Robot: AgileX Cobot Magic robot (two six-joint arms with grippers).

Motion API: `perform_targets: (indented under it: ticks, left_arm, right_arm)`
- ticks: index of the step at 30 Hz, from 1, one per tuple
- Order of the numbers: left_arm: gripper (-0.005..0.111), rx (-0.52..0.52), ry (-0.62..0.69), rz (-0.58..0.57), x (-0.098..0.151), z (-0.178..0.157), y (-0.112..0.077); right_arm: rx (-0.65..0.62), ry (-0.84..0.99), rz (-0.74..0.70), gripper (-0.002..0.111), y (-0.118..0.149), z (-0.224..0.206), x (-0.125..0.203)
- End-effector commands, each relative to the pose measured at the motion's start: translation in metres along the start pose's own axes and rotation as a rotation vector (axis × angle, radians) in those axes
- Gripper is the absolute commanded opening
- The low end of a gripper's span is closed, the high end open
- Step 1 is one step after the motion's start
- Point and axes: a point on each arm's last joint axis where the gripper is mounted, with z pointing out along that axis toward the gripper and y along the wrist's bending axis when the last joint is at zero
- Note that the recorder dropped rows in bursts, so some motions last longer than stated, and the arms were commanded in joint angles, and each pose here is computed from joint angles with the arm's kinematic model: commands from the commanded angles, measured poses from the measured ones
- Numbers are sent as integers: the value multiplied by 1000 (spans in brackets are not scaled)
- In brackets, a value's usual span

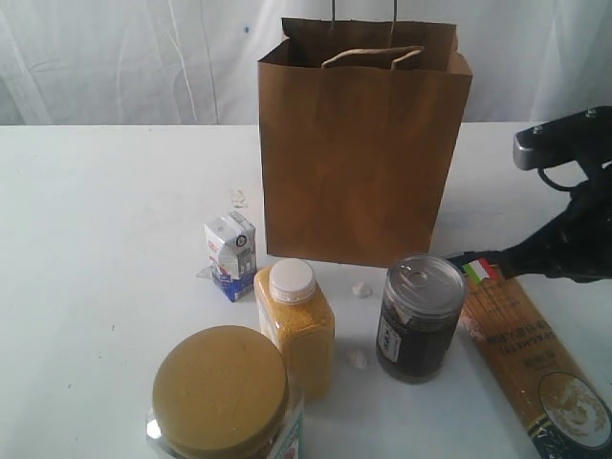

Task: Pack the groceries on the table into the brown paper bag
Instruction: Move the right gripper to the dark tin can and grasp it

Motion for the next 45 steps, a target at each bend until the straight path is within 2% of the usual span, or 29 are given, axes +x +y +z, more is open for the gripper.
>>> perform_targets:
  ticks: [1, 4, 6, 9, 11, 14, 21, 27, 45]
  left_arm:
    - [0, 7, -4, -14, 1, 0, 0]
    - [0, 7, -4, -14, 1, 0, 0]
    - [0, 7, -4, -14, 1, 0, 0]
    - [0, 7, -4, -14, 1, 0, 0]
    - [0, 7, -4, -14, 1, 0, 0]
    - [0, 7, -4, -14, 1, 0, 0]
    - [0, 7, -4, -14, 1, 0, 0]
    - [0, 7, -4, -14, 1, 0, 0]
    - [0, 7, -4, -14, 1, 0, 0]
  right_arm:
    - [-129, -117, -9, 2, 20, -9, -11]
    - [-211, -131, -129, 13, 35, -10, -11]
    - [-265, -136, -196, 30, 44, -12, -10]
    - [-288, -147, -261, 67, 52, -13, -10]
    - [-284, -166, -264, 88, 53, -13, -12]
    - [-298, -155, -245, 101, 55, -8, -13]
    - [-333, -119, -226, 101, 64, 8, -14]
    - [-293, -94, -253, 100, 62, 26, -16]
    - [-308, -9, -250, 88, 68, 49, -12]
